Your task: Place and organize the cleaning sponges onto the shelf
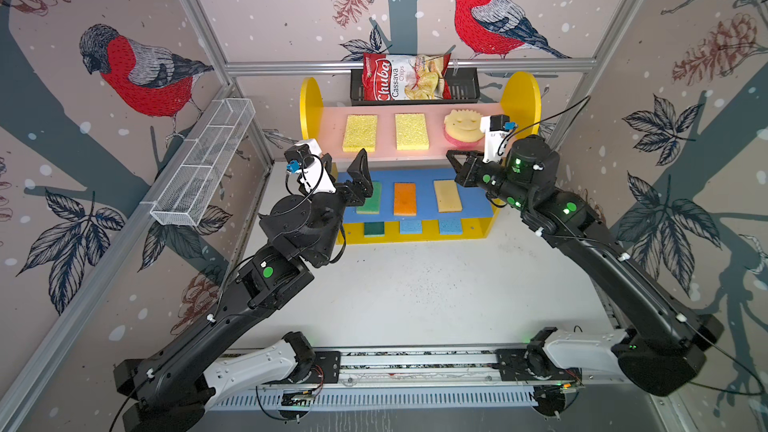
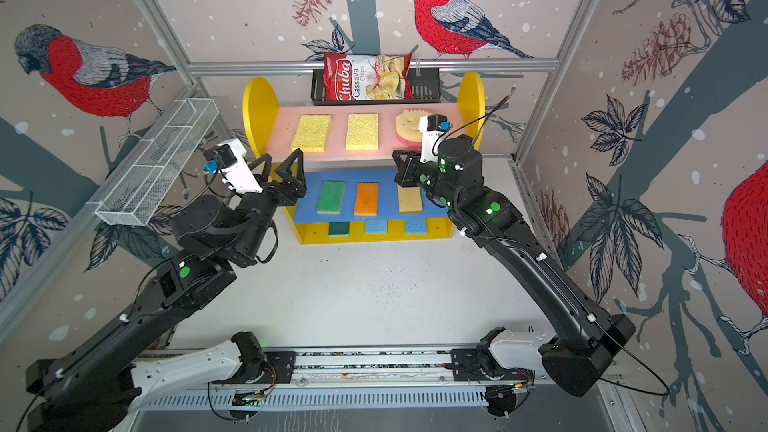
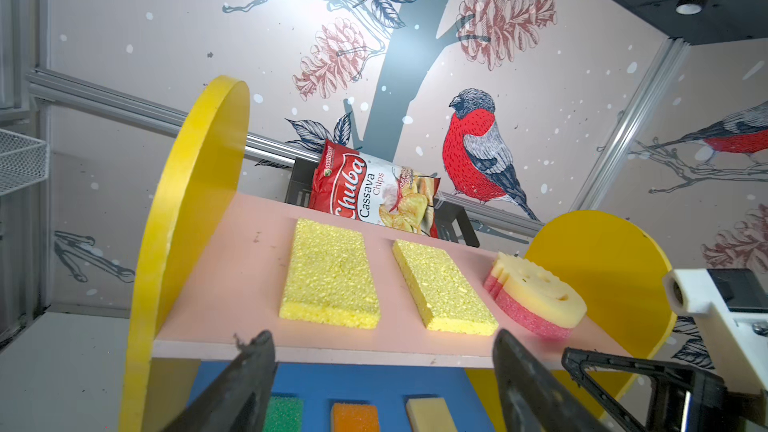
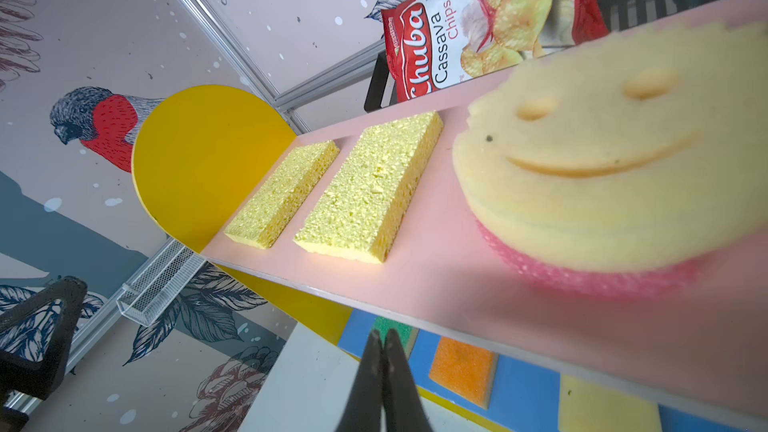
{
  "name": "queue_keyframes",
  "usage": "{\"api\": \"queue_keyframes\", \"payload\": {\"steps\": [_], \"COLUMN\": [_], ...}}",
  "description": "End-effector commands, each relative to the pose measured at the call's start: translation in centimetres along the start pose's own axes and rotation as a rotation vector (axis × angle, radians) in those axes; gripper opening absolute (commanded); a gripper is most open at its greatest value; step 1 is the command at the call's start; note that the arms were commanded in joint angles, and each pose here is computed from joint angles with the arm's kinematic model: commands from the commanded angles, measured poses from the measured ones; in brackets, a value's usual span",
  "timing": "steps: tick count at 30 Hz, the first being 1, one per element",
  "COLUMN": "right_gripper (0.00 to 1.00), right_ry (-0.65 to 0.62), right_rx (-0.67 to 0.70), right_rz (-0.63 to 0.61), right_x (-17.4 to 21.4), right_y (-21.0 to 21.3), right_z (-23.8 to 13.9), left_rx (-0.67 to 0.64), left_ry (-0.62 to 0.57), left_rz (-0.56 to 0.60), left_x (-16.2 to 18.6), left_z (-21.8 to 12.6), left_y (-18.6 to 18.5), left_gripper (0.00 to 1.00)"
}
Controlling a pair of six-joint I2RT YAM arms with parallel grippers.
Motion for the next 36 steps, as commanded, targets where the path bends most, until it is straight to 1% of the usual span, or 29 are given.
{"api": "queue_keyframes", "payload": {"steps": [1,9,10,11,12,13,15,16,17,18,19,22,27,33,35,36], "right_gripper": [0.00,0.00,0.03,0.09,0.20,0.36,0.62,0.94,1.00,1.00,1.00,1.00,1.00,0.99,1.00,0.99], "right_ry": [-0.023,-0.007,-0.007,-0.010,-0.015,-0.023,-0.038,-0.060,-0.076,-0.089,-0.100,-0.133,-0.219,-0.288,-0.298,-0.298], "right_rx": [-0.009,-0.030,-0.035,-0.040,-0.043,-0.041,-0.013,0.014,0.040,0.082,0.117,0.179,0.237,0.349,0.353,0.333], "right_rz": [-0.020,-0.031,-0.037,-0.045,-0.053,-0.064,-0.086,-0.100,-0.117,-0.126,-0.134,-0.138,-0.163,-0.202,-0.206,-0.215], "right_x": [-0.6,-0.2,-0.2,-0.1,0.0,0.1,0.6,0.6,0.7,1.0,1.2,1.5,2.2,4.0,4.6,4.9], "right_y": [0.5,1.2,1.3,1.4,1.4,1.3,0.8,0.4,0.1,-0.5,-1.1,-2.2,-3.4,-5.5,-5.9,-5.9], "right_z": [-0.2,0.2,0.2,0.1,0.0,-0.1,-0.2,-0.8,-1.1,-1.3,-1.6,-2.7,-4.9,-7.2,-7.6,-7.7], "left_rx": [-0.068,-0.094,-0.096,-0.099,-0.101,-0.107,-0.130,-0.140,-0.151,-0.162,-0.177,-0.199,-0.271,-0.296,-0.308,-0.314], "left_ry": [0.010,0.032,0.030,0.024,0.016,0.002,-0.031,-0.059,-0.083,-0.109,-0.112,-0.124,-0.138,-0.131,-0.123,-0.114], "left_rz": [0.039,0.051,0.044,0.038,0.032,0.024,0.010,0.008,0.010,0.005,0.018,0.029,0.075,0.130,0.128,0.125], "left_x": [0.1,0.9,0.9,0.9,1.0,1.1,1.7,2.0,2.2,2.2,3.1,3.8,5.7,8.3,8.8,9.0], "left_z": [0.2,0.5,0.3,0.1,-0.2,-0.5,-1.1,-1.5,-1.9,-2.2,-2.4,-2.8,-2.8,-3.0,-2.9,-2.9], "left_y": [0.4,0.7,0.8,1.0,1.3,1.7,2.7,3.3,3.8,4.2,4.7,5.5,6.7,8.0,8.3,8.5], "left_gripper": [0.81,0.80,0.80,0.80,0.81,0.82,0.86,0.87,0.89,0.92,0.96,0.97,0.98,0.98,0.98,0.98]}}
Point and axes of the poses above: each gripper's point midway between its finger pads, its own z axis out along the fingers, its own y axis along the line the jaws close on, x = y × z, the point moved 8 cm from there along -z, back along the fingers, and after that the axes turned 4 degrees about -z, right-handed, at the moved point
